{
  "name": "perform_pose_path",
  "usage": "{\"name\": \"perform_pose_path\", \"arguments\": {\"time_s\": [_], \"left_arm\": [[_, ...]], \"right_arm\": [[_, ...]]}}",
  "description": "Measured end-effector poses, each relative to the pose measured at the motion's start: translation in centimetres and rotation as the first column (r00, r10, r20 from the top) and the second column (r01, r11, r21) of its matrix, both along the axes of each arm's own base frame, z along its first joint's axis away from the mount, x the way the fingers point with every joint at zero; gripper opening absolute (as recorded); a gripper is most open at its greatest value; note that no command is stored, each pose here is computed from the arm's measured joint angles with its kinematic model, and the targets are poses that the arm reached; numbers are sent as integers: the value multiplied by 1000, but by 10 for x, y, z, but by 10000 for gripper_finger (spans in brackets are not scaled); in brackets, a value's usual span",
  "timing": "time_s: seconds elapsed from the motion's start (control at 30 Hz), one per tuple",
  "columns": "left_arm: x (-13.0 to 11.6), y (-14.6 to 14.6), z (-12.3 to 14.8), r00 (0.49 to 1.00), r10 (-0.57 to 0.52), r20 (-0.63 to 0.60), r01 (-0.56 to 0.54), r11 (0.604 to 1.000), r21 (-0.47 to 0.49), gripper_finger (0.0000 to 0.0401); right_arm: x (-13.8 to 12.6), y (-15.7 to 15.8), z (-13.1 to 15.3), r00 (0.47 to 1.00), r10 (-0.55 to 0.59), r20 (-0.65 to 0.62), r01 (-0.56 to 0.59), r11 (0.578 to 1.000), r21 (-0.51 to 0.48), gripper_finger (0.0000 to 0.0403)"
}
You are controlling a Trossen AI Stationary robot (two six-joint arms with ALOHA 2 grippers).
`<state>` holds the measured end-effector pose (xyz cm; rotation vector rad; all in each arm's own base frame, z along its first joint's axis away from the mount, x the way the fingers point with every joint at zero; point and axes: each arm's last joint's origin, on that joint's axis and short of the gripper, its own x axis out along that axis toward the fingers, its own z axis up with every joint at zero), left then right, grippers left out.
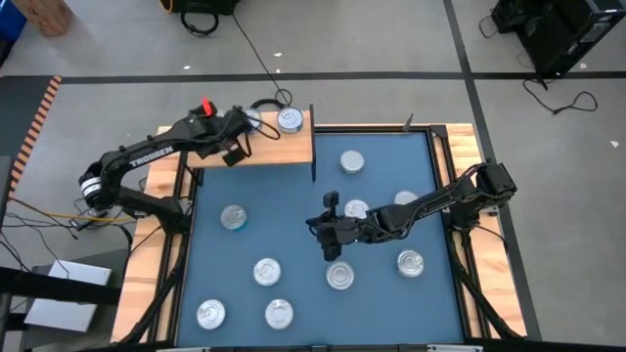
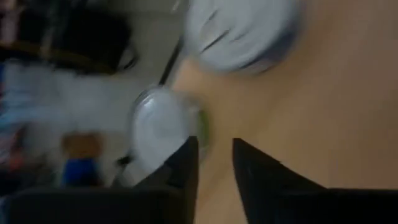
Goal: Stack canned seafood by type on shelf
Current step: Stack the yellow blue tuna can on top of the yellow blue tuna can on the shelf
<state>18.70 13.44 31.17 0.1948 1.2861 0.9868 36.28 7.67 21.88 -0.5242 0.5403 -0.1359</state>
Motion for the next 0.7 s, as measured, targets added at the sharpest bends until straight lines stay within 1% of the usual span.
{"name": "perform_pose_path", "arguments": {"time_s": [0.07, 0.1, 0.13, 0.2, 0.33, 0.43, 0.53, 0.57, 0.63, 0.7], "left_arm": [[5, -11, 3, 995, -71, 69, 71, 997, -5, 58], [9, -16, 2, 990, -106, 98, 107, 994, -5, 42], [12, -21, 2, 982, -141, 126, 143, 990, -8, 26], [19, -31, 0, 960, -204, 190, 209, 978, -10, 7], [28, -46, -11, 923, -294, 250, 304, 953, -3, 7], [31, -53, -22, 894, -340, 293, 347, 937, 29, 4], [33, -60, -33, 851, -390, 352, 402, 915, 42, 3], [34, -63, -36, 835, -406, 371, 421, 906, 42, 3], [39, -70, -40, 780, -446, 438, 470, 881, 60, 3], [41, -77, -46, 731, -487, 479, 525, 849, 60, 3]], "right_arm": [[5, -6, -2, 997, 71, 23, -73, 985, 155, 12], [8, -8, -3, 995, 95, 31, -99, 974, 202, 8], [9, -11, -4, 993, 110, 29, -114, 968, 225, 6], [9, -16, -5, 994, 104, 25, -107, 966, 235, 6], [10, -24, -5, 996, 44, 74, -61, 965, 253, 6], [7, -29, -12, 991, 30, 132, -63, 965, 253, 3], [1, -36, -22, 981, -5, 195, -52, 957, 285, 3], [-1, -38, -25, 975, -17, 222, -52, 952, 302, 3], [-7, -40, -30, 959, -36, 281, -61, 942, 329, 2], [-16, -41, -38, 944, -48, 325, -68, 940, 335, 3]]}}
